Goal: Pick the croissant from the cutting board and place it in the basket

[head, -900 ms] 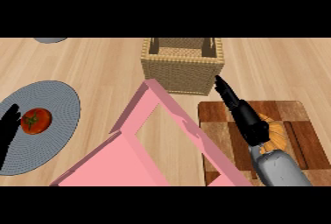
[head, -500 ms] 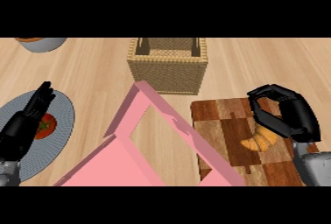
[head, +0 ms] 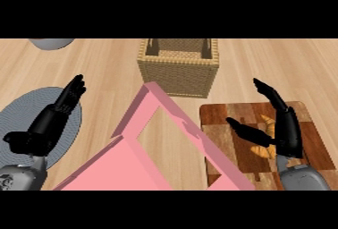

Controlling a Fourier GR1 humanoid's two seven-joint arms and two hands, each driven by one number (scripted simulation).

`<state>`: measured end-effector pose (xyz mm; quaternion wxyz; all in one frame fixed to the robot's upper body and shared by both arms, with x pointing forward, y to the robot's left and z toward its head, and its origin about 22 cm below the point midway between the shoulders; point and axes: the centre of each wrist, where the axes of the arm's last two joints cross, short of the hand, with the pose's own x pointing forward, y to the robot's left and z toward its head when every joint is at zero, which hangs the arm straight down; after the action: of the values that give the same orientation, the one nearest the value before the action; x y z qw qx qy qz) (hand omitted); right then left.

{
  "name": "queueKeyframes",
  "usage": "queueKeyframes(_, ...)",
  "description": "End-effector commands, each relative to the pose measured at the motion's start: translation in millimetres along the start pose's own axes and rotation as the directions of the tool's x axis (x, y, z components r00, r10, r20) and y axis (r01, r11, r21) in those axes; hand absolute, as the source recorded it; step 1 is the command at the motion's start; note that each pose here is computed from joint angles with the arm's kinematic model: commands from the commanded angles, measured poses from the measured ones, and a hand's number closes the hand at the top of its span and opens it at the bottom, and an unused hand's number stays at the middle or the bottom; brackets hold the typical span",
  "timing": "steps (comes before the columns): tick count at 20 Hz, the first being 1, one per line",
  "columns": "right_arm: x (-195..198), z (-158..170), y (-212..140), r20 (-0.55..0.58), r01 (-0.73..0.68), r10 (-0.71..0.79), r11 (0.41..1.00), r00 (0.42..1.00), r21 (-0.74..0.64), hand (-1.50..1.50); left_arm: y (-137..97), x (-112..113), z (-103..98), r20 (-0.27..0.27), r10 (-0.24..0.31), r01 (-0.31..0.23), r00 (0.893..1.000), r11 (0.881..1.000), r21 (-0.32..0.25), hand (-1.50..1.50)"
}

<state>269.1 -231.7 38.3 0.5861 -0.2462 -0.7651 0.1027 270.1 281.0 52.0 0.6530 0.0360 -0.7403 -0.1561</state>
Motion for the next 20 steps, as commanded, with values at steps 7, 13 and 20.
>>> queueKeyframes(7, 42.6, -35.7, -87.7, -0.236, -0.574, 0.547, 0.816, 0.803, -0.061, -1.50, -7.8, -0.4, -1.3, -0.018, 0.003, -0.003, 1.000, 1.000, -0.003, 0.00)
queueKeyframes(13, 81.5, -16.5, -81.0, -0.297, -0.614, 0.711, 0.702, 0.637, 0.361, -1.50, -7.0, 2.2, -1.6, -0.008, -0.006, 0.006, 1.000, 1.000, -0.018, 0.00)
queueKeyframes(20, 164.8, -1.3, -125.7, -0.313, -0.527, 0.708, 0.690, 0.633, 0.496, -1.50, 1.3, 3.6, -3.1, -0.005, 0.006, -0.006, 1.000, 1.000, -0.007, 0.00)
